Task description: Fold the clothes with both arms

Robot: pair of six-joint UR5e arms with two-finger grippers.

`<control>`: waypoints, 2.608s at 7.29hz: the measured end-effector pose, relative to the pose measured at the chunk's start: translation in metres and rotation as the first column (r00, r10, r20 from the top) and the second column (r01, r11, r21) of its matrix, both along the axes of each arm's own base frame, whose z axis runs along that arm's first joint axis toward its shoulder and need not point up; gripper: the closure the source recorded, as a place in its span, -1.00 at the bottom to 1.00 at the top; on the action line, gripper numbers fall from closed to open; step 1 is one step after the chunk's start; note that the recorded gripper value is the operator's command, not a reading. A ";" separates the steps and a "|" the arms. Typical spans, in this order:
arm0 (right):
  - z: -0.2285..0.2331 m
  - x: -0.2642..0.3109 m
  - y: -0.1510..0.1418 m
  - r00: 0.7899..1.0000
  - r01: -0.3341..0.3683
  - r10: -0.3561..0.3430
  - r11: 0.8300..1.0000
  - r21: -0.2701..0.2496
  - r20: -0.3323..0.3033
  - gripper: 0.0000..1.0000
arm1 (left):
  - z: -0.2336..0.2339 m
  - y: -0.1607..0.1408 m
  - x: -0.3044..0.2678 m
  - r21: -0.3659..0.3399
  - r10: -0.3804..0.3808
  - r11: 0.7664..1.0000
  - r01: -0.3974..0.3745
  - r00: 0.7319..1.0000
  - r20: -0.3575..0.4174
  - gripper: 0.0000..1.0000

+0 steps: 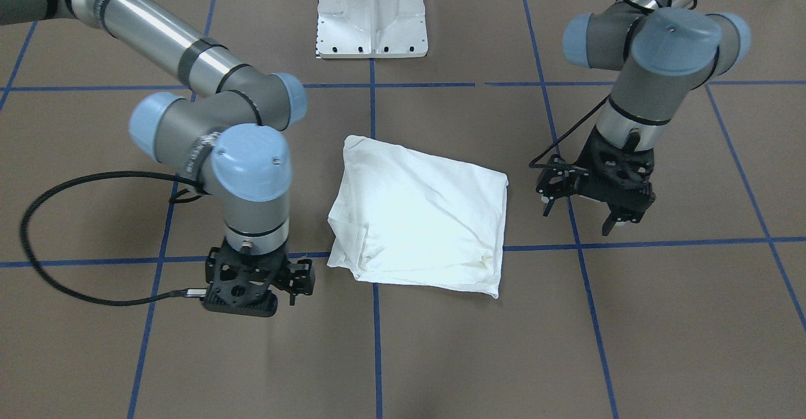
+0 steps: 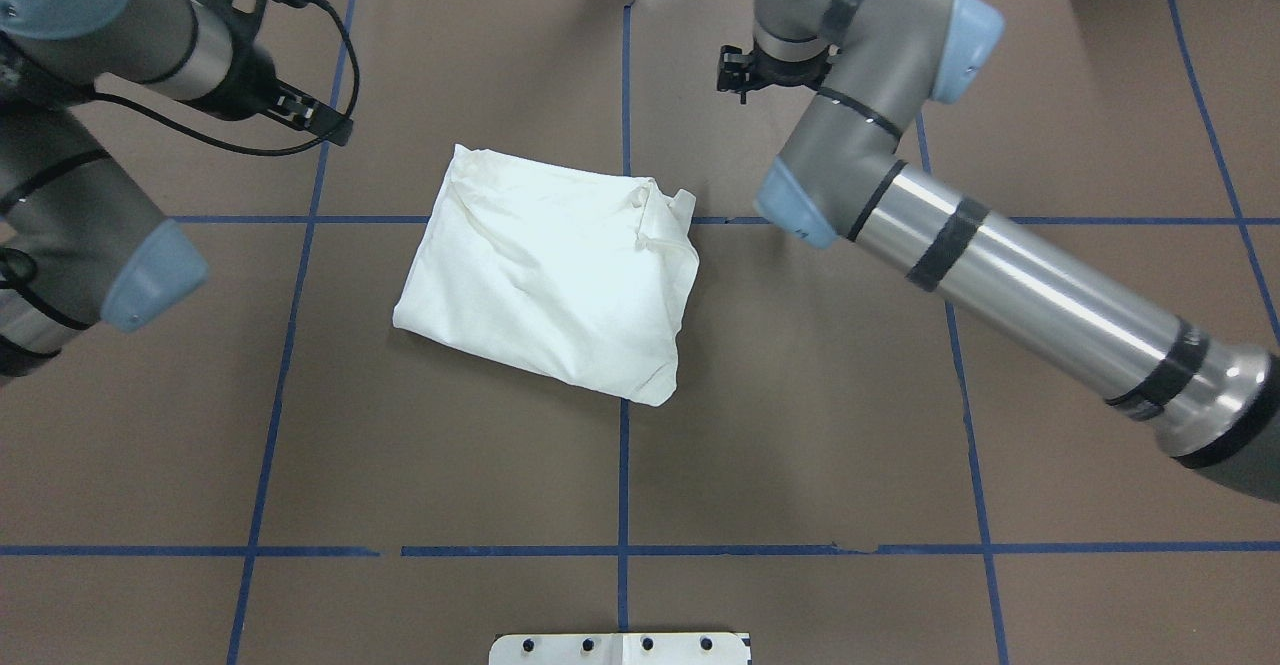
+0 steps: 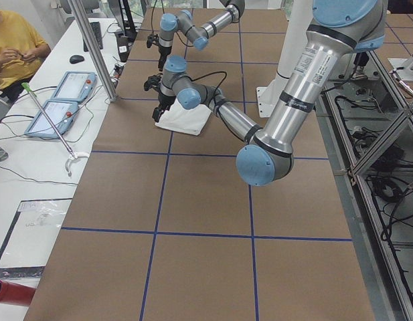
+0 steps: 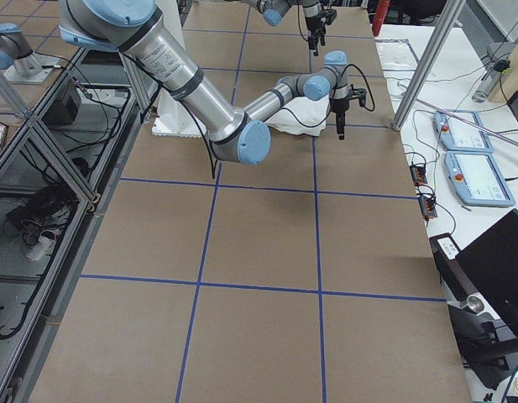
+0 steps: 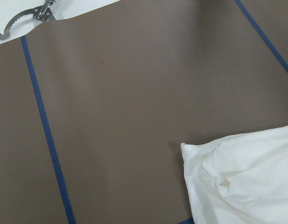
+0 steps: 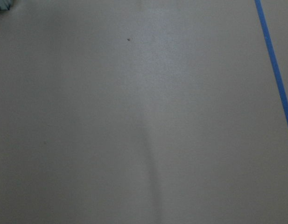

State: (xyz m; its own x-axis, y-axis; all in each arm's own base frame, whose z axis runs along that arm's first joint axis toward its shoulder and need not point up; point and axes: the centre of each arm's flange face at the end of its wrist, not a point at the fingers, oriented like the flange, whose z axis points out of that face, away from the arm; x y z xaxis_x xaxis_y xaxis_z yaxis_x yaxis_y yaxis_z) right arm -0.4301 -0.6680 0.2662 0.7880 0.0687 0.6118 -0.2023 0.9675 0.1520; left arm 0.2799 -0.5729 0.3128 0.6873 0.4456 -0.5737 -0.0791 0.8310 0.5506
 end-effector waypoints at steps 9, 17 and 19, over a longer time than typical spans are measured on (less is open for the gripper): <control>0.364 0.491 0.145 0.893 0.451 -0.450 0.890 0.072 -0.021 -1.00 | 0.298 0.063 -0.340 -0.369 0.103 0.927 -0.071 0.993 0.066 -1.00; 0.402 0.503 0.213 0.895 0.447 -0.446 0.893 -0.049 0.033 -1.00 | 0.322 0.088 -0.339 -0.450 0.062 0.892 -0.044 0.998 0.025 -1.00; 0.402 0.503 0.213 0.895 0.446 -0.445 0.894 -0.049 0.033 -1.00 | 0.325 0.089 -0.340 -0.454 0.060 0.890 -0.039 0.998 0.033 -1.00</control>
State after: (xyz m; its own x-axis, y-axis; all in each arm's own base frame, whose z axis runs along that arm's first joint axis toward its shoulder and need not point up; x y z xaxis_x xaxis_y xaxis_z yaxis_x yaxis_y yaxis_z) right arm 0.0728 -0.4546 0.6685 0.7311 -0.2536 0.6334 0.2494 0.9634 0.0979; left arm -0.0601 -0.4834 0.6373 0.7008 0.1786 -0.6906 -0.1424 0.9837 0.1099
